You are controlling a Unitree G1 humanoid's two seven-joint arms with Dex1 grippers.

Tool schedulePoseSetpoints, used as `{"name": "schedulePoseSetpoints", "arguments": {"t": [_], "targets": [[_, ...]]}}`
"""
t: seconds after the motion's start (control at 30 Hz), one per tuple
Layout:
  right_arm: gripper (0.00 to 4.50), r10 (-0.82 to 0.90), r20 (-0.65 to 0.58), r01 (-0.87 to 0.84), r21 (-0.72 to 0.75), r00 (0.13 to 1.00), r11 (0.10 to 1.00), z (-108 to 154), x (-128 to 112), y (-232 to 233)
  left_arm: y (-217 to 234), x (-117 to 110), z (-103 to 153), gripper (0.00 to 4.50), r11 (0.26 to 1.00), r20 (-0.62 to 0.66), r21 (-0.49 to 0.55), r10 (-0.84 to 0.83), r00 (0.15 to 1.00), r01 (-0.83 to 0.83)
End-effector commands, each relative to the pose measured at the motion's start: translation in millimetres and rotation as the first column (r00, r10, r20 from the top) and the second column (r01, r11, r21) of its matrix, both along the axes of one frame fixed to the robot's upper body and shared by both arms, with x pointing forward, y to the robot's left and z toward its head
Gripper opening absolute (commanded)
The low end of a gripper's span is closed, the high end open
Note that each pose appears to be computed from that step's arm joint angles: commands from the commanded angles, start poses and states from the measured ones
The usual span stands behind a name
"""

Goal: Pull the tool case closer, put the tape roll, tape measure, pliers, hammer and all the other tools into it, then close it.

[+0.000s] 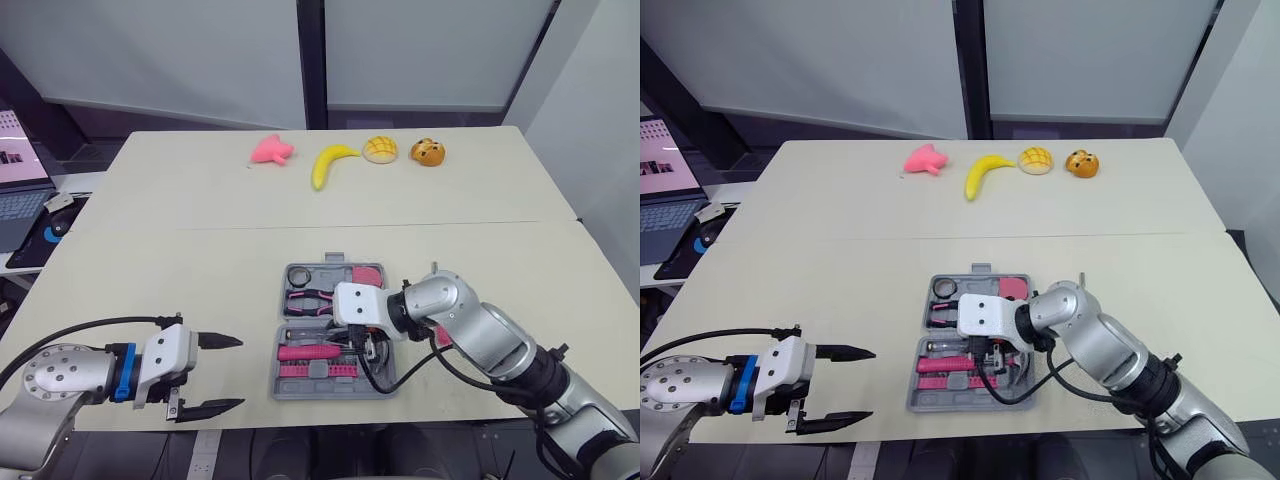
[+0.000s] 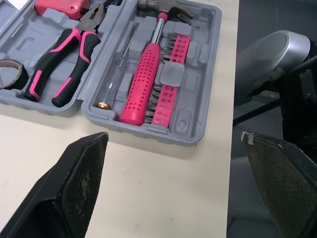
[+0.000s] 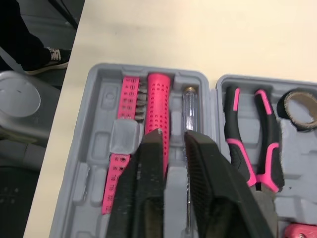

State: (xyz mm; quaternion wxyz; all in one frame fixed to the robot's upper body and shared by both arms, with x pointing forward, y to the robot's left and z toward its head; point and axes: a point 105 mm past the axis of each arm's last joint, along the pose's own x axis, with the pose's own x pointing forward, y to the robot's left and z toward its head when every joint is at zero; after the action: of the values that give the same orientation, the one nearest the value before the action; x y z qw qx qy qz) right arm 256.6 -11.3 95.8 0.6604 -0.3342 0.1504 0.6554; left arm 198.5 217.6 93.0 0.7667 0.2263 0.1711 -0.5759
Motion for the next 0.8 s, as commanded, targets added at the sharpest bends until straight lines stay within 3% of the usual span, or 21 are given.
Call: {"name": "schedulePoseSetpoints", "arguments": {"t": [0.03,0.53,0.67,0.8], "targets": [[0.03,0.037,0.013,-0.037,-0.008,0.999,0.999,-12.3,-1.6,4.8,0.5,1.6,8.3,4.5,1.0,0.034,-0.015,0.01,0.999,-0.01],[0.03,0.005,0.012,-0.002,-0.201,1.0,0.98,-70.9,8.9,-10.8,-5.8,4.3,8.8,4.5,0.998,0.055,-0.054,0.045,0.997,-0.042],[0.03,0.027,-0.005,-0.027,-0.068,1.0,0.997,-50.4,2.8,5.3,-6.6,8.9,9.5,4.5,0.995,0.06,-0.062,0.079,0.995,-0.076],[0.03,0.009,0.019,-0.011,0.112,1.0,0.994,-7.5,3.4,12.6,-2.9,15.3,19.0,4.5,0.985,0.099,-0.131,0.126,0.987,-0.113]]}}
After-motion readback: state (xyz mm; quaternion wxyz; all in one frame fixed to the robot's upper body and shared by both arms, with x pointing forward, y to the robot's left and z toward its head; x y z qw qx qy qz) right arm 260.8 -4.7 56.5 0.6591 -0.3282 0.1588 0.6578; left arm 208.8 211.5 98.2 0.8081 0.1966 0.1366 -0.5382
